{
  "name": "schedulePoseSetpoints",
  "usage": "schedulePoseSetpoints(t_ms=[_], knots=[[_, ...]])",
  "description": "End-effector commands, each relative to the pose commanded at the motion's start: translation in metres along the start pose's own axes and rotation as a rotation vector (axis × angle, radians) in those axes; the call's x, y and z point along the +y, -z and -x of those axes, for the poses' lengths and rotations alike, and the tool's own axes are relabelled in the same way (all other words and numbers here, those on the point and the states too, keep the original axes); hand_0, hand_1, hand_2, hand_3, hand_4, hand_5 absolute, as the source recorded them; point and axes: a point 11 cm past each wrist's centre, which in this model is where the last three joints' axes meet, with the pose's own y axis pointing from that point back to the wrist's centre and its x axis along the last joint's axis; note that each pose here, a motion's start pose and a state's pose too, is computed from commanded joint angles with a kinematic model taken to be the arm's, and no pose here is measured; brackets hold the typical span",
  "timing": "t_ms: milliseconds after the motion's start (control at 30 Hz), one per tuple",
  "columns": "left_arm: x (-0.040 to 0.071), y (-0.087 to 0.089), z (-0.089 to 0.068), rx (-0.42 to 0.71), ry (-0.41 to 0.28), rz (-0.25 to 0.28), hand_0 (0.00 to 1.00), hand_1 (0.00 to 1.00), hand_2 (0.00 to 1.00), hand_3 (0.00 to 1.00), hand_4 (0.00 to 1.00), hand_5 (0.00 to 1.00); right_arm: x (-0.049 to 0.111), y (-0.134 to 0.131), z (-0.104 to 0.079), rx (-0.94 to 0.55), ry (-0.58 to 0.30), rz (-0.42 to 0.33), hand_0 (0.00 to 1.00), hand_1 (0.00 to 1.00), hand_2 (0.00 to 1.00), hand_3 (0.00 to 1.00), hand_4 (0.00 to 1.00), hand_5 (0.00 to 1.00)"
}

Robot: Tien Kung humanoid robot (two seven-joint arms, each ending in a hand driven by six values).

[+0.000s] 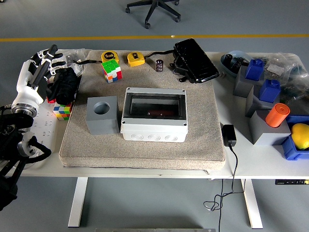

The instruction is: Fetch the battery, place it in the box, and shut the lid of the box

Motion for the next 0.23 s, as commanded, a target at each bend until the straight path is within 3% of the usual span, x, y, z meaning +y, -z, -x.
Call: schedulePoseSetpoints(t_ms=[233], knots=[[0.0009, 0.0033, -0.0013, 0.004, -0.005, -0.008, 0.452, 0.54, 0.601, 0.605, 0.976, 0.542, 0.0001, -0.0044, 0.0002, -0.005, 0.001, 0.006, 0.608, 0.63, 0.653, 0.575, 0.976, 0.532]])
